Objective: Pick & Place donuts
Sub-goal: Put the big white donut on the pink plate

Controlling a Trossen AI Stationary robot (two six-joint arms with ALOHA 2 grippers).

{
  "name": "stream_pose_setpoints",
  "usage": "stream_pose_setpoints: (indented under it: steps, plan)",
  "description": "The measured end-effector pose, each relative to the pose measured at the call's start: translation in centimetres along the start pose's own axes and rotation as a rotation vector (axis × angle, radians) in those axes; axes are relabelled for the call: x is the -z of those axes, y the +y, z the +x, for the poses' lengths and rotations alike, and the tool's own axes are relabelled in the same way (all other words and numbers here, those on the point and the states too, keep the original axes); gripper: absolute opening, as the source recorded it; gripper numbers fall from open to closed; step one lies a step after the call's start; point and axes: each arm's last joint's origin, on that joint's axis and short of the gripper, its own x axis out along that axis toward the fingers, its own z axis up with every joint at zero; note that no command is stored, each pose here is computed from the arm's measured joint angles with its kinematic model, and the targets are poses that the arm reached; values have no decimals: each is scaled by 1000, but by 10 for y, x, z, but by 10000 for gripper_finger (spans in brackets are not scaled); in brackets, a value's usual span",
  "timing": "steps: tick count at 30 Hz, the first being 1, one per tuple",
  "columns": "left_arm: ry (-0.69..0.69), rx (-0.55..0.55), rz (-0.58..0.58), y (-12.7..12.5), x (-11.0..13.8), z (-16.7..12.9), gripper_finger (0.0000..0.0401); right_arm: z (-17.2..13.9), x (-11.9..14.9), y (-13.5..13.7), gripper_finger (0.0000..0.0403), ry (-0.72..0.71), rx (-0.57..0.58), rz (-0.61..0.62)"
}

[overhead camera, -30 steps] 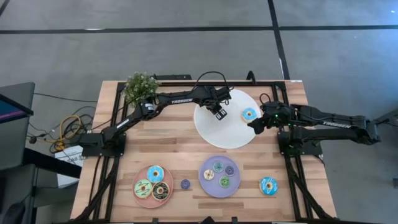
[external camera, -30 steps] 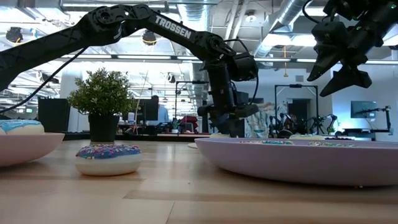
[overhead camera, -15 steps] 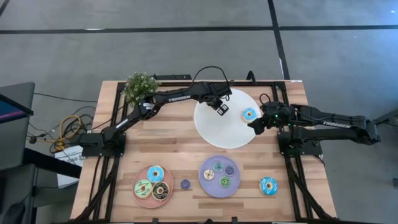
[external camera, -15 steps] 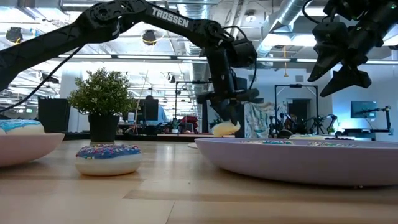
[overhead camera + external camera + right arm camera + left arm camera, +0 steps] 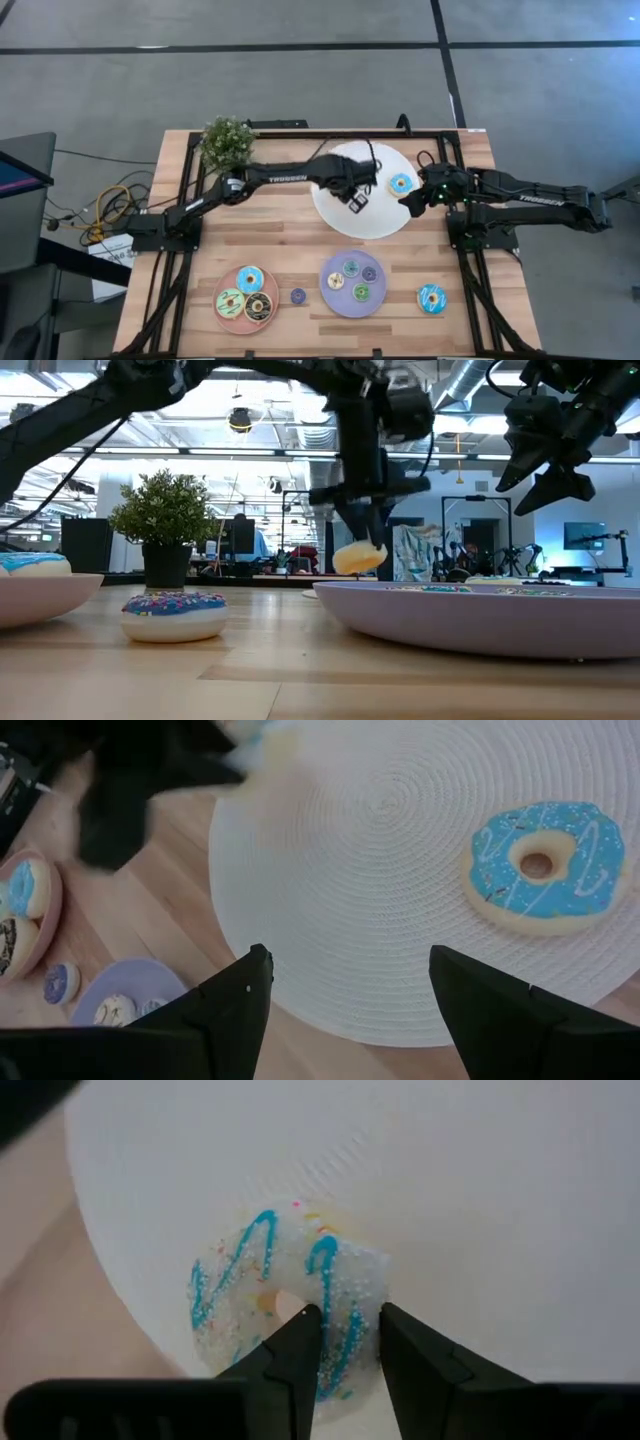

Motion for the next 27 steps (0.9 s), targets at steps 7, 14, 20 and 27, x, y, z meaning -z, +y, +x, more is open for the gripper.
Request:
stream_pose_setpoints:
  steps: [7,14,20,27]
  plan:
    - [3,71,69,-63,53,-31,93,0,0,0,260,0,0,-15]
    - [-15,23,151,-105,109,-54,93,0,0,0,260,3,-3,-14]
    - [45,-159,229,-110,157,-73,93,0,1,1,260,24,-26,27]
    - [33,-217,244,-102,198,-96,93,0,1,1,260,27,-28,149]
